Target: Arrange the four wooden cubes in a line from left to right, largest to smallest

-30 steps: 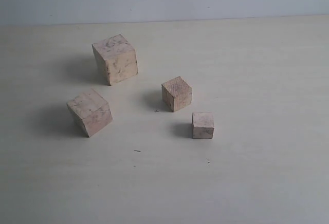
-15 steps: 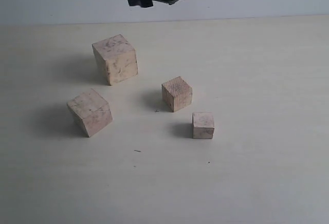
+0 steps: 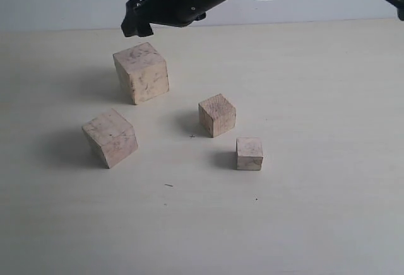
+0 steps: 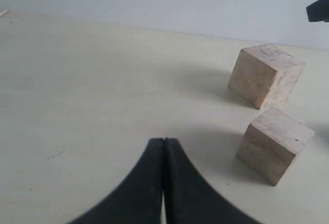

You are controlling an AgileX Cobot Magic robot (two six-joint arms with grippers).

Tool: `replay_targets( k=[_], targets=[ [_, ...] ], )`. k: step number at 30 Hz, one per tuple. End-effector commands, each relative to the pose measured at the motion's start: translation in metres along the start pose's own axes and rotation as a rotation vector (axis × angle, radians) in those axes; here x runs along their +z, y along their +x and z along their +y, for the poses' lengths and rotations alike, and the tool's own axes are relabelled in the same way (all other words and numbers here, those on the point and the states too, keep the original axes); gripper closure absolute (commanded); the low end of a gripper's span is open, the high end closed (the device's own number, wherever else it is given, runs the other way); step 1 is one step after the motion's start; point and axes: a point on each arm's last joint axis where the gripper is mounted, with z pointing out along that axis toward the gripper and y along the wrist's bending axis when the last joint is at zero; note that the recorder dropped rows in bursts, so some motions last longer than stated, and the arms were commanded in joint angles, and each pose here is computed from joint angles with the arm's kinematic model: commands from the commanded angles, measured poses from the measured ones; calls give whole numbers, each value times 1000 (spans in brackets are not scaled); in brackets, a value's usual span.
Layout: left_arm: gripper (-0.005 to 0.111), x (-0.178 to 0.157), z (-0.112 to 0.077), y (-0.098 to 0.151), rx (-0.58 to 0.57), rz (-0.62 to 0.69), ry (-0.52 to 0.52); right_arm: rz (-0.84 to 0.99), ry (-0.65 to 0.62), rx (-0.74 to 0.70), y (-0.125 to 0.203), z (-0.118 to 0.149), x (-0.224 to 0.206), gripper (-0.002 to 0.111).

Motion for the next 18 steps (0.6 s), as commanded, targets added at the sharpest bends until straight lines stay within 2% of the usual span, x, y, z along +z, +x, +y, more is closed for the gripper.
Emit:
replay_targets(
  k=[1,18],
  targets=[
    [107,0,0,-1,5,-10,4,-50,42,-89,-1,19,15,14],
    [107,0,0,-1,5,-10,4,-69,63,-99,13,12,71,14]
  ],
)
